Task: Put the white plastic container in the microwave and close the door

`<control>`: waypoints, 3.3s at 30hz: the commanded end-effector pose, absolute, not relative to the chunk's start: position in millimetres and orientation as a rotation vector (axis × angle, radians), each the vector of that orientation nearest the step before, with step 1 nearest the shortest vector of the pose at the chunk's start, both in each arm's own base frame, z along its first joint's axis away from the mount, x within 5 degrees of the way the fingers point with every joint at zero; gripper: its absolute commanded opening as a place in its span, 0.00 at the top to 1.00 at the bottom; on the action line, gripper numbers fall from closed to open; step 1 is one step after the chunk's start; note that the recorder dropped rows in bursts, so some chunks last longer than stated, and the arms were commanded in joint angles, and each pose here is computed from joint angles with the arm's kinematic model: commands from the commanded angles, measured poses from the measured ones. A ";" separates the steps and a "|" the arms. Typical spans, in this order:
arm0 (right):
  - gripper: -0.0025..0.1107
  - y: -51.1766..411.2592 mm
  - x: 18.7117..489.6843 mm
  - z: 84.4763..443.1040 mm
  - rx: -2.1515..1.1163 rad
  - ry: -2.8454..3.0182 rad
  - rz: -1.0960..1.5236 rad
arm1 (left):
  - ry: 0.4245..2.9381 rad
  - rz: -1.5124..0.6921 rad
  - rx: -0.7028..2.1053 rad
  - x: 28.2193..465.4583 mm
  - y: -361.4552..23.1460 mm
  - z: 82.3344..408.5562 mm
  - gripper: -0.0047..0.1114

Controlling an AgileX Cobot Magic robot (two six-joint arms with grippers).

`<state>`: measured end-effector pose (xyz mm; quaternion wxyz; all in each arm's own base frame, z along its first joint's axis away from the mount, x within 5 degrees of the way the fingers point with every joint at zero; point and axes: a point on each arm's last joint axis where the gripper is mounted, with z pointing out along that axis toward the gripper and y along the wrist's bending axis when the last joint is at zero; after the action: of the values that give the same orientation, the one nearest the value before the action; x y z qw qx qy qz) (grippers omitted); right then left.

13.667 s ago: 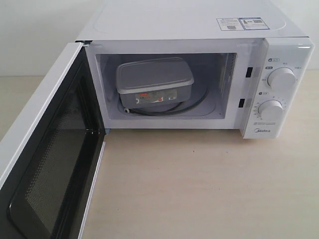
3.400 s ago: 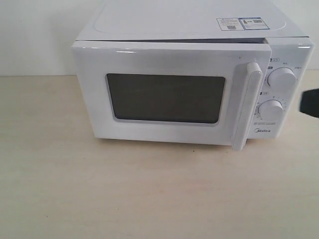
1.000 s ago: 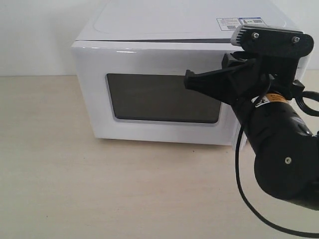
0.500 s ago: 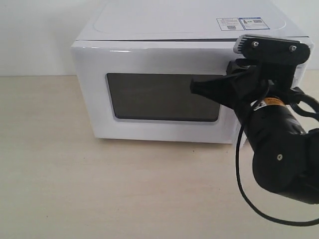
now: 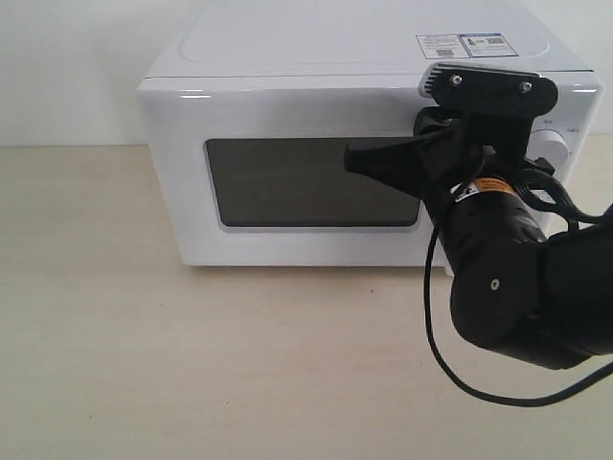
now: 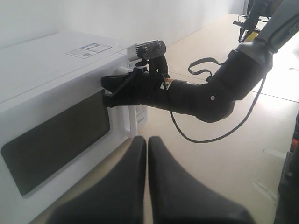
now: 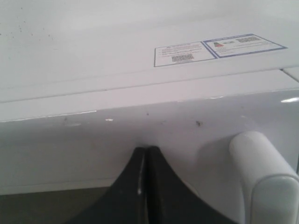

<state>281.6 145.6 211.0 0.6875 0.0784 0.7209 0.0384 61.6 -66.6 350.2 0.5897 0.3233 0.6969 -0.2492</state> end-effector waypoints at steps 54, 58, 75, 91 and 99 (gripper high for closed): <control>0.98 93.1 125.6 363.6 0.034 1.709 0.423 | 1.619 -0.551 0.718 63.9 -64.3 350.8 0.93; 0.98 85.0 123.9 365.3 0.063 1.700 0.371 | 1.619 -0.551 0.718 63.9 -64.3 350.8 0.93; 0.98 15.4 70.6 278.1 0.164 1.502 0.542 | 1.621 -0.549 0.723 63.8 -64.4 350.5 0.93; 0.98 16.9 73.7 249.5 0.185 1.574 0.526 | 1.619 -0.547 0.720 64.0 -64.2 350.7 0.93; 0.98 13.7 74.3 248.9 0.193 1.575 0.478 | 1.619 -0.547 0.720 64.0 -64.2 350.7 0.93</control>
<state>74.5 14.6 249.3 0.6724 0.0905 0.6999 0.2232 64.0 -64.5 350.8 0.5989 0.3170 0.6975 -0.2331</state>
